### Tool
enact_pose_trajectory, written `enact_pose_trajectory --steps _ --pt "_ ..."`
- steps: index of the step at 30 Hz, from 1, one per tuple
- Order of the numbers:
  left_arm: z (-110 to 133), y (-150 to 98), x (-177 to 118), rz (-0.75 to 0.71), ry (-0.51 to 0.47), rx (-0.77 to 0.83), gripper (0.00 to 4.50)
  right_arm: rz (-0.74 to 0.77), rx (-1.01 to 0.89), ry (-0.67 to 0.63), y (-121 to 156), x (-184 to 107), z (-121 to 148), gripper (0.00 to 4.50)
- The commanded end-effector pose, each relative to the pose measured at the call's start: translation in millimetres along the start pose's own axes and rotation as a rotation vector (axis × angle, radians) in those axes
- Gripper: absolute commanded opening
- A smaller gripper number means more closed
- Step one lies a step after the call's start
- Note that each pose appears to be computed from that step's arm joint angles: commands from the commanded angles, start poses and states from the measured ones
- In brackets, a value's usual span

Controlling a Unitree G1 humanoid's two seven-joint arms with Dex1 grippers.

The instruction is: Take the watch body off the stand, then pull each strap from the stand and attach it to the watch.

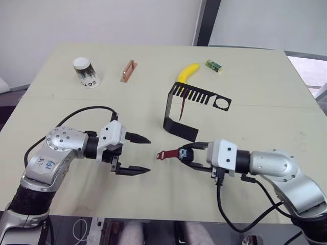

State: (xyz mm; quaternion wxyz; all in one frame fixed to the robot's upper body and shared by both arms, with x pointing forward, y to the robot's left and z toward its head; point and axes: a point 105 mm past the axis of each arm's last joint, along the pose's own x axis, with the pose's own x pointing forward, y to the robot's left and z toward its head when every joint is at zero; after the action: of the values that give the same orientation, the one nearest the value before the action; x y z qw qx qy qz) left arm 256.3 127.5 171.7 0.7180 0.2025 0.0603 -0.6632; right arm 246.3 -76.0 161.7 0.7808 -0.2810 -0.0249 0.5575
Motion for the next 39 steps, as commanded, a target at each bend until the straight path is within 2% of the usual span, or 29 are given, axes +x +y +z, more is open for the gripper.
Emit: enact_pose_trajectory --steps 1,5,10,16,18,19,23,28,31,35,38,39 --pt "0 -2 -8 0.036 0.014 0.062 4.48 -0.062 0.071 0.021 0 11 -13 1.61" --pt "-3 -6 -10 0.035 0.002 0.026 4.48 -0.053 0.089 0.062 9 24 -30 1.61" --pt "-5 -4 -11 0.047 0.016 0.053 4.48 -0.032 0.110 0.116 22 24 -44 1.61" --pt "-6 1 -10 0.035 0.032 0.089 4.48 -0.028 0.053 0.142 21 23 -50 1.61" --pt "-6 1 -8 0.032 0.025 0.088 4.50 -0.014 0.017 0.097 17 20 -39 2.62" --pt "-6 1 -8 0.032 0.022 0.088 4.50 -0.009 -0.004 0.072 16 18 -33 2.81" --pt "-8 4 -11 0.078 0.010 0.067 4.50 -0.013 -0.001 0.046 6 -3 -26 4.37" --pt "-21 10 -34 0.304 -0.002 -0.014 4.50 -0.149 0.200 0.008 -12 -52 -26 4.45" --pt "-33 17 -60 0.559 -0.089 -0.137 4.50 -0.270 0.320 0.067 -23 -93 -53 4.45" --pt "-78 24 -106 0.886 -0.096 -0.286 4.50 -0.539 0.467 0.050 -49 -153 -75 4.45" --pt "-78 21 -125 0.978 -0.124 -0.310 4.50 -0.610 0.478 0.041 -50 -171 -75 4.45" --pt "-72 22 -127 0.986 -0.141 -0.299 4.50 -0.597 0.482 0.028 -48 -169 -72 4.21"
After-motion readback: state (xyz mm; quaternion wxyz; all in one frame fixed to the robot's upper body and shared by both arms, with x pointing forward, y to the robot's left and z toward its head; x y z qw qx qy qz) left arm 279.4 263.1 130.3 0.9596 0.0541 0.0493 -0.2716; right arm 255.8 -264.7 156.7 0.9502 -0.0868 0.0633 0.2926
